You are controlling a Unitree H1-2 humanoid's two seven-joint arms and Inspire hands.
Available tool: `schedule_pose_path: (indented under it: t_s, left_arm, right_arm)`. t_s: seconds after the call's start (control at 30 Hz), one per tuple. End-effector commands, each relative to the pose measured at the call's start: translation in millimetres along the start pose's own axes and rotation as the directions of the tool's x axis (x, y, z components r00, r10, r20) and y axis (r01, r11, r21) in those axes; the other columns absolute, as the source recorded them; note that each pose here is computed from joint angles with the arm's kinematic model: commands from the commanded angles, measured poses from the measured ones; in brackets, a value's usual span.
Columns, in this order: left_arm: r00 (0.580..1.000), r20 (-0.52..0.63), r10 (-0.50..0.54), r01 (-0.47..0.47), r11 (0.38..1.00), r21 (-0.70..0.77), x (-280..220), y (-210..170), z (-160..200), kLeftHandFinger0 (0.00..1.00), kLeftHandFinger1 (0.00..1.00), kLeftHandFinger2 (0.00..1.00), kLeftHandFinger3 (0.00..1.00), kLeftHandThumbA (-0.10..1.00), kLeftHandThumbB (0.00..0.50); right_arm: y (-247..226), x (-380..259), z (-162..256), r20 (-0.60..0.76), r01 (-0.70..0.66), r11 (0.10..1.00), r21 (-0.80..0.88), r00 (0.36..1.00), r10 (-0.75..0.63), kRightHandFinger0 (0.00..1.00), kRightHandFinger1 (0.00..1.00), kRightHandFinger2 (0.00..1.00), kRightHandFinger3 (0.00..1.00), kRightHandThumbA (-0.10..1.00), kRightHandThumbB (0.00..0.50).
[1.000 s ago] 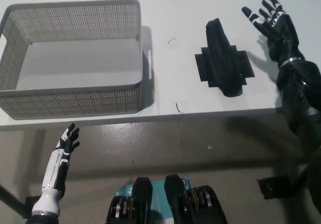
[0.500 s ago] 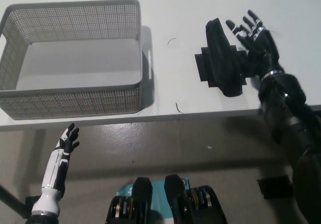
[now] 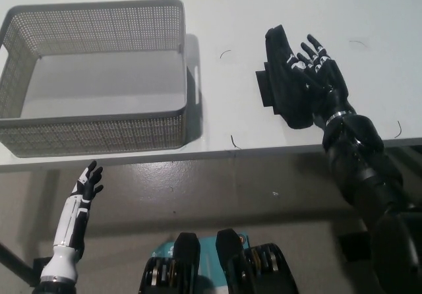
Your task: Use the right hand to push the pencil case on the right hand side to the container on the left side
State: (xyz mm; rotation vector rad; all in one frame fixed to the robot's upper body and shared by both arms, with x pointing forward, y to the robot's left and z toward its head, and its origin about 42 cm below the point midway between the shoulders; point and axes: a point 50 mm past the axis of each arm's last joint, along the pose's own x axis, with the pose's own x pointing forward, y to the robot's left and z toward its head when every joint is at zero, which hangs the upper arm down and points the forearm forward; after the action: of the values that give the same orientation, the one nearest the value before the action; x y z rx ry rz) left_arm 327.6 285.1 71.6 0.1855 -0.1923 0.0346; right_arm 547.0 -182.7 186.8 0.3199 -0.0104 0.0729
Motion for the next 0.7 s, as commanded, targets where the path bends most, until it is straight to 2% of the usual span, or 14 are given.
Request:
schedule_pose_path:
  t_s: [0.0, 0.07, 0.13, 0.2, 0.23, 0.3, 0.47, 0.67]
  left_arm:
    - [0.995, 0.096, 0.039, -0.039, 0.999, -0.003, 13.2, 11.5, 17.2, 1.0, 1.0, 1.0, 1.0, 1.0, 0.319]
    - [0.994, 0.097, 0.039, -0.039, 0.999, -0.002, 13.5, 11.3, 17.6, 1.0, 1.0, 1.0, 1.0, 1.0, 0.316]
    - [0.995, 0.097, 0.039, -0.039, 0.999, -0.003, 14.8, 10.3, 17.6, 1.0, 1.0, 1.0, 1.0, 1.0, 0.318]
    - [0.995, 0.097, 0.038, -0.038, 0.999, -0.003, 15.3, 8.9, 17.6, 1.0, 1.0, 1.0, 1.0, 1.0, 0.32]
    - [0.994, 0.098, 0.038, -0.038, 0.999, -0.002, 15.7, 8.4, 17.9, 1.0, 1.0, 1.0, 1.0, 1.0, 0.322]
    - [0.994, 0.1, 0.039, -0.039, 0.999, -0.001, 16.2, 8.5, 18.3, 1.0, 1.0, 1.0, 1.0, 1.0, 0.325]
    - [0.994, 0.106, 0.034, -0.035, 0.999, 0.004, 17.1, 11.0, 19.8, 1.0, 1.0, 1.0, 1.0, 1.0, 0.305]
    - [0.994, 0.105, 0.03, -0.03, 1.0, 0.004, 18.6, 12.4, 19.7, 1.0, 1.0, 1.0, 1.0, 1.0, 0.31]
  right_arm:
    - [14.3, 4.3, 7.7, 0.052, -0.04, 0.999, 0.032, 0.998, 0.039, 1.0, 1.0, 1.0, 1.0, 1.0, 0.229]
    - [22.8, 5.0, 6.7, 0.049, -0.053, 0.997, 0.049, 0.997, 0.051, 1.0, 1.0, 1.0, 1.0, 1.0, 0.237]
    - [30.8, 5.9, 6.8, 0.051, -0.071, 0.996, 0.048, 0.996, 0.069, 1.0, 1.0, 1.0, 1.0, 1.0, 0.214]
    - [40.6, 6.2, 5.8, 0.052, -0.101, 0.994, 0.032, 0.994, 0.1, 1.0, 1.0, 1.0, 1.0, 1.0, 0.22]
    - [48.6, 6.7, 5.2, 0.05, -0.118, 0.992, 0.033, 0.992, 0.116, 1.0, 1.0, 1.0, 1.0, 1.0, 0.244]
    - [59.0, 7.3, 4.6, 0.046, -0.134, 0.99, 0.041, 0.99, 0.133, 1.0, 1.0, 1.0, 1.0, 1.0, 0.256]
    - [88.2, 9.3, 6.2, 0.052, -0.167, 0.985, 0.051, 0.985, 0.164, 1.0, 1.0, 1.0, 1.0, 1.0, 0.224]
    - [111.0, 11.1, 10.7, 0.059, -0.202, 0.977, 0.064, 0.978, 0.198, 1.0, 1.0, 1.0, 1.0, 1.0, 0.235]
